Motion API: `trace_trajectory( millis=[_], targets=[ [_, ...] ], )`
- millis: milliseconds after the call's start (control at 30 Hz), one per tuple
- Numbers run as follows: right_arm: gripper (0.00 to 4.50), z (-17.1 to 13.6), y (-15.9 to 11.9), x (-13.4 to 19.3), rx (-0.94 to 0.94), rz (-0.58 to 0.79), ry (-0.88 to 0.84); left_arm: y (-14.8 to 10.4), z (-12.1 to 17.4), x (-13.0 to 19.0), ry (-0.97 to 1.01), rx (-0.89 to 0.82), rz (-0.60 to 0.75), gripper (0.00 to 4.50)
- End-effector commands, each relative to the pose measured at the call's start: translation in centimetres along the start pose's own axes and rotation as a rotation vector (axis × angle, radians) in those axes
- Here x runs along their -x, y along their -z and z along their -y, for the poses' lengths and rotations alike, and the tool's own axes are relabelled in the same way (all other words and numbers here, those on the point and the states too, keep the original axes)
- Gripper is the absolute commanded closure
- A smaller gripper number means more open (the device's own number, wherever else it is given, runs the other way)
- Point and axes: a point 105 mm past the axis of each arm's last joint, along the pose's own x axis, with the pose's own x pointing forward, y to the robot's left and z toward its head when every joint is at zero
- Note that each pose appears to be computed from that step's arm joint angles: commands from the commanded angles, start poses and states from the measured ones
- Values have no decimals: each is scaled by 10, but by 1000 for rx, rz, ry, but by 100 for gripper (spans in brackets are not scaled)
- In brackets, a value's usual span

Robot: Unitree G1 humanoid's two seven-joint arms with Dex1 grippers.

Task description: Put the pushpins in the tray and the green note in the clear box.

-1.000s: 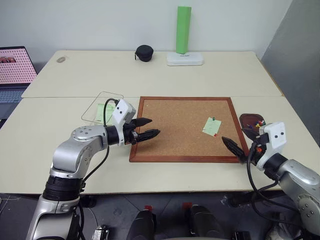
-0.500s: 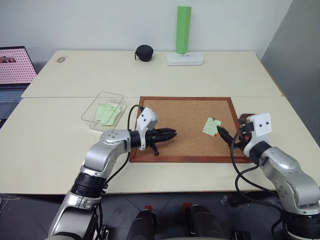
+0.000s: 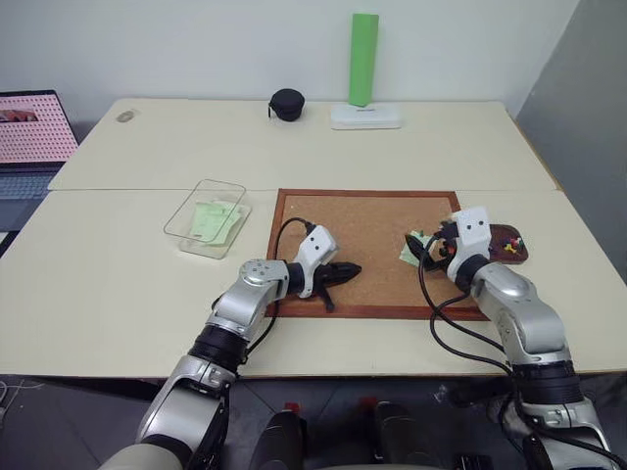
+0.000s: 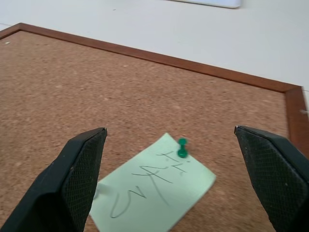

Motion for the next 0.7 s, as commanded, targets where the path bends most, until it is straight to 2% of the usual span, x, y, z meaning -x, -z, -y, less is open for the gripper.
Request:
trace_trajectory(
  millis=[33, 167, 267, 700],
  targets=[
    [0, 0, -7, -15, -8, 39, -4, 16, 1, -1, -13, 29, -51, 444],
    [0, 2, -5, -22, -6, 34, 8, 7, 1, -1, -14, 27, -29, 444],
    [48, 4, -3, -26, -6, 31, 13, 4, -3, 0, -23, 21, -24, 450],
    [326, 10, 1, -29, -22, 28, 26, -1, -10, 3, -42, 12, -26, 450]
  ],
)
